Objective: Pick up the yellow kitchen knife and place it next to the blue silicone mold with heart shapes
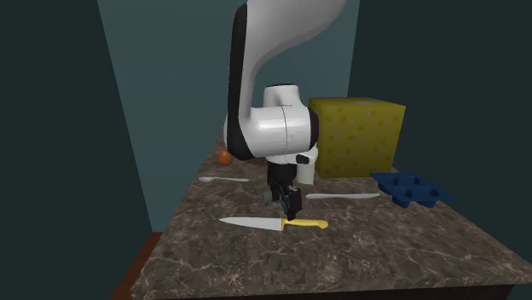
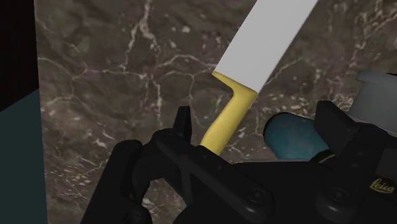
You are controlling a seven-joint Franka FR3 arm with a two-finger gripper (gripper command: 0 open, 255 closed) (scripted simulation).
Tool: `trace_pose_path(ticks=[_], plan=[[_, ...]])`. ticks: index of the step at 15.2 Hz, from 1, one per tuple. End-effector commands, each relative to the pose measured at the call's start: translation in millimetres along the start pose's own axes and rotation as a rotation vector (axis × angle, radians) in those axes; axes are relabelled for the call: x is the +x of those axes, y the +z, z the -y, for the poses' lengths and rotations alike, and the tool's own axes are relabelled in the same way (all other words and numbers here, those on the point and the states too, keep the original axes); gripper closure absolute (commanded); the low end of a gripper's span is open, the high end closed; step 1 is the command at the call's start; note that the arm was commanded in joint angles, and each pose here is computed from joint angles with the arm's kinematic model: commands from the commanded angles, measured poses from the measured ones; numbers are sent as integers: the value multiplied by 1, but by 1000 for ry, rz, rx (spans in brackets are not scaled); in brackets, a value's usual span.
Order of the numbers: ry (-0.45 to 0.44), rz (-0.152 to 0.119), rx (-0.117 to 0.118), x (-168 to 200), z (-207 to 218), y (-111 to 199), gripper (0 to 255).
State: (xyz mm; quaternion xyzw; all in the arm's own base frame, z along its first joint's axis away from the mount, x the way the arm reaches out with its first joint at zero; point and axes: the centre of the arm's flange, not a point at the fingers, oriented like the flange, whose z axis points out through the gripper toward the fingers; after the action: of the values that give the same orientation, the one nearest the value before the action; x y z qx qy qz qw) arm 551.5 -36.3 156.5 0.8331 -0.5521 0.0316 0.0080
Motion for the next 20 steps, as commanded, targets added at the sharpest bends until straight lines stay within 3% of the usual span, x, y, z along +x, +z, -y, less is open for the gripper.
trace_pose_path(ticks=[1,6,13,14,20], plan=[[8,-2,0,3,1,12,0],[8,-2,0,3,1,36,0],[8,-2,0,3,1,36,0],[8,-2,0,3,1,36,255],[8,-2,0,3,1,36,255]])
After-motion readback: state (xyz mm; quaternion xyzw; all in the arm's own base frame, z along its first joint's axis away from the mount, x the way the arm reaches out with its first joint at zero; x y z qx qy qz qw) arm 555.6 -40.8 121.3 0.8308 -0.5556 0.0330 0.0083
